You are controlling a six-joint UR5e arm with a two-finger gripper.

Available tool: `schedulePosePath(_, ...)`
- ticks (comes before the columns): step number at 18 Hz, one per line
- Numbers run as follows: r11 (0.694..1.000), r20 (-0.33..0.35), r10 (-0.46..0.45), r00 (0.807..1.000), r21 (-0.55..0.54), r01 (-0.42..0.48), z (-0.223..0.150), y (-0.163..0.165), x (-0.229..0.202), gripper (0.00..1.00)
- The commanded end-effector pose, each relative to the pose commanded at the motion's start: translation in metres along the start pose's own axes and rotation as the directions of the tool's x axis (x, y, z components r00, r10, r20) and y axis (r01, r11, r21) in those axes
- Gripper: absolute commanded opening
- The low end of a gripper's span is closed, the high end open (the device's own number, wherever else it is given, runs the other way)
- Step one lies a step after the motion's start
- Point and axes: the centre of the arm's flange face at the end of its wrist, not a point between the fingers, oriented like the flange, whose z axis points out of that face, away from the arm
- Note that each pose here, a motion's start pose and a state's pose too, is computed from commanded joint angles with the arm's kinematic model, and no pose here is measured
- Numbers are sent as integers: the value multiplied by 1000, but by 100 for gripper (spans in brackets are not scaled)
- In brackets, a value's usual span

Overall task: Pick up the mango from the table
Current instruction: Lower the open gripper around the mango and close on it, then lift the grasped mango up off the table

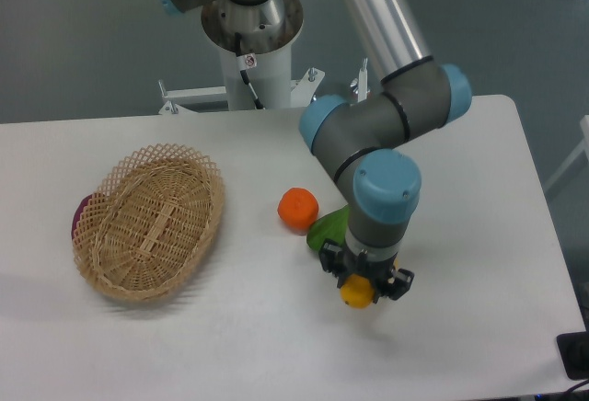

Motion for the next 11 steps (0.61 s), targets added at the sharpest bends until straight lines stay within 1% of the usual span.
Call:
schedulePosePath(3, 1000, 11, 10, 1000, -1, -10, -16, 14, -8, 48)
schedulePosePath(8, 998, 39, 62, 997, 10, -62, -36, 33, -25, 49)
schedulePosePath(11, 997, 45, 81, 996, 10, -81, -38, 38, -30, 49)
